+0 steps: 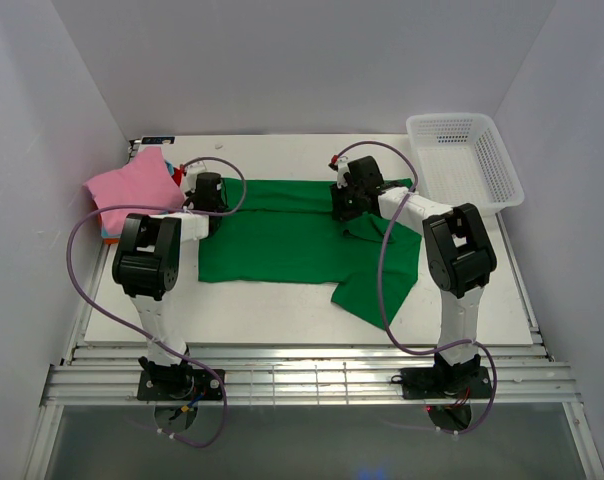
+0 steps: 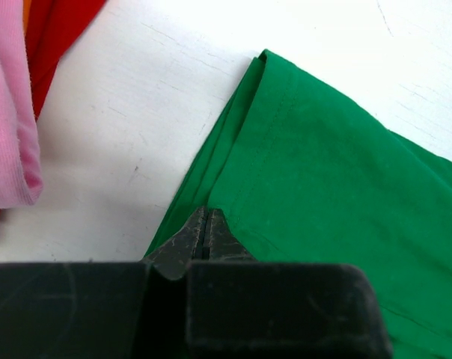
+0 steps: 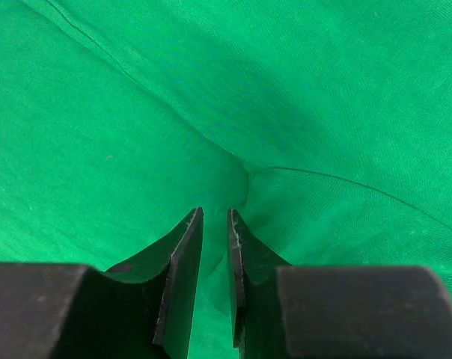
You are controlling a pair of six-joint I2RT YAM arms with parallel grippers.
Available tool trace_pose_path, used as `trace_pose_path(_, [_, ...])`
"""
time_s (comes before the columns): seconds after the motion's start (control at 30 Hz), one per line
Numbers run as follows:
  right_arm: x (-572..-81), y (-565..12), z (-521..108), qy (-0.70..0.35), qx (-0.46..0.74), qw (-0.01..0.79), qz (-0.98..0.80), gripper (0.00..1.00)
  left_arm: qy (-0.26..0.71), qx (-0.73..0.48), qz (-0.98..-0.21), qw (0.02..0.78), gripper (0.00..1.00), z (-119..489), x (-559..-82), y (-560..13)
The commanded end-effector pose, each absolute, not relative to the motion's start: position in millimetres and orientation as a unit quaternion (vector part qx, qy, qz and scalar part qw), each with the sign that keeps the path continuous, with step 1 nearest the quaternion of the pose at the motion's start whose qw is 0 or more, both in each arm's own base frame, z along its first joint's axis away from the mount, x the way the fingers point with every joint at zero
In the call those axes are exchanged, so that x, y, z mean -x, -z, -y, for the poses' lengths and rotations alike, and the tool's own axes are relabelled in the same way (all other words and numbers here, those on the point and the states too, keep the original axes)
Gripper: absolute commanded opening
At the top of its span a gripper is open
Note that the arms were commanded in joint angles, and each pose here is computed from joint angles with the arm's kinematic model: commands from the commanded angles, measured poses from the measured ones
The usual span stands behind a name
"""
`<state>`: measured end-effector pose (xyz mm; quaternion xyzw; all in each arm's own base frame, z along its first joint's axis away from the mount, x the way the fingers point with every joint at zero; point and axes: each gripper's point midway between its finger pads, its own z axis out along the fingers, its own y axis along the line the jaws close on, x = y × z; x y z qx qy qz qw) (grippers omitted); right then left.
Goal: Fold and stack the t-shirts
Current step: Fold the tshirt
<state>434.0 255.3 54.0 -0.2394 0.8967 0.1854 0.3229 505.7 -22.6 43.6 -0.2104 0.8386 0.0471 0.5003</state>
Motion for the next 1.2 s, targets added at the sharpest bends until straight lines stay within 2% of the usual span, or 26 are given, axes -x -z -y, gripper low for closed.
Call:
trace_pose_path(0.0, [-434.9,-66.5,-260.0,-0.191,0.250,0.335,-0.888,0.25,-0.046,0.215,-0.832,0.510,0.00,18.7,-509.9,-55.1])
trace_pose_path(0.43, [-431.0,-59.8,-262.4,-0.193,0.253,0.326,-0.890,0.25,-0.038,0.237,-0.831,0.502,0.00,14.3,-468.2,-58.6])
trace_pose_path(0.73, [-431.3,-63.4,-261.7,-0.188,0.252,0.331,-0.890,0.25,-0.047,0.233,-0.833,0.500,0.01,12.2,-469.9,-60.3])
trace_pose_path(0.83, [-436.7,-70.6,-262.0,-0.184,0.250,0.342,-0.887,0.25,-0.050,0.242,-0.822,0.513,0.25,9.5,-472.9,-74.7])
trace_pose_path(0.87, [-441.2,-77.2,-261.9,-0.181,0.248,0.351,-0.884,0.26,-0.049,0.241,-0.819,0.518,0.45,10.1,-474.8,-79.9])
trace_pose_path(0.93, [-446.9,-85.1,-260.7,-0.173,0.244,0.363,-0.882,0.26,-0.042,0.244,-0.808,0.535,0.58,11.1,-483.2,-97.9])
trace_pose_path(1.0, [-456.4,-94.2,-252.8,-0.143,0.247,0.382,-0.879,0.27,-0.033,0.247,-0.792,0.556,0.66,12.5,-492.1,-122.3])
trace_pose_path(1.17, [-477.5,-103.6,-227.5,-0.099,0.209,0.398,-0.888,0.27,-0.010,0.245,-0.769,0.591,0.66,18.5,-512.3,-164.8])
